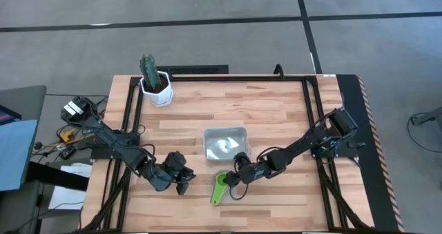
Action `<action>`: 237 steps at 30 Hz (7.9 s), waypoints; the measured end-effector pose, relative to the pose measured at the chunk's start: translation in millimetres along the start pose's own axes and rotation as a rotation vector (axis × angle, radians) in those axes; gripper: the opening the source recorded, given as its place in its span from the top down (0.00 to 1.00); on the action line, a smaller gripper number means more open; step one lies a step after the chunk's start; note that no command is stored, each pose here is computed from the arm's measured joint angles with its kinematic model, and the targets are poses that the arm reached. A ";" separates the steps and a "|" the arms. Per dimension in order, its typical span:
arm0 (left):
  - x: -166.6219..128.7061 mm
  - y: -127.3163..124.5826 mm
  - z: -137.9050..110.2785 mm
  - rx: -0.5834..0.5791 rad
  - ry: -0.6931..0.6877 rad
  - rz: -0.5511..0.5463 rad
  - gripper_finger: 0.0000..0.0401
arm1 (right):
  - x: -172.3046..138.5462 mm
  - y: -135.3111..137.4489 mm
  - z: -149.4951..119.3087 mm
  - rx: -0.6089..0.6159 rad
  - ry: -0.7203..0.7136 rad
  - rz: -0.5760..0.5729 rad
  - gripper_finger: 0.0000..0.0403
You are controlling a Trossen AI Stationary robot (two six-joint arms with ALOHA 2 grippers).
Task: Nest measuring cups in basket
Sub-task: Put the stacked measuring cups into the gray bin, then return to Home Position
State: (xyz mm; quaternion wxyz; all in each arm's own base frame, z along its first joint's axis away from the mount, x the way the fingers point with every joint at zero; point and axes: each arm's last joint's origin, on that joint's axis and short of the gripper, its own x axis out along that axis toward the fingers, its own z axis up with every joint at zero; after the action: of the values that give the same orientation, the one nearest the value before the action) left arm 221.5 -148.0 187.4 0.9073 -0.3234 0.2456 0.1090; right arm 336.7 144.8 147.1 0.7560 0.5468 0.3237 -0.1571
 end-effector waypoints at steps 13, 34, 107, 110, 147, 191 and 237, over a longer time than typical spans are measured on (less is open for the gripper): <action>0.5 -0.3 0.5 -0.006 0.019 -0.013 0.73 | 15.3 7.2 1.1 -0.028 0.026 -0.052 0.23; 0.5 0.9 0.2 0.020 0.015 0.000 0.73 | 12.2 14.5 1.6 -0.032 0.066 -0.092 0.61; -73.0 29.2 64.0 0.056 -0.270 0.166 0.73 | -110.2 78.1 188.7 -1.086 0.251 -0.106 0.73; -77.9 37.7 72.0 0.111 -0.263 0.200 0.73 | -110.2 78.6 192.1 -1.137 0.234 -0.093 0.73; -72.5 73.5 119.8 -0.056 -0.555 0.493 0.73 | -57.4 46.0 236.6 -1.627 0.279 0.024 0.73; -72.4 73.1 119.3 -0.009 -0.523 0.487 0.73 | -14.2 12.8 229.5 -1.367 0.479 -0.117 0.53; -110.6 92.8 187.2 0.609 -0.574 0.032 1.00 | -246.8 46.2 106.4 -1.023 -0.433 0.188 0.97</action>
State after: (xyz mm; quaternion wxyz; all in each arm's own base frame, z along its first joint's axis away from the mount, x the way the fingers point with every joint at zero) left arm 164.0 38.8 320.5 0.9913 0.0069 0.0087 0.1311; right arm 214.9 33.5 364.3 0.9848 0.0924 0.1458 -0.0206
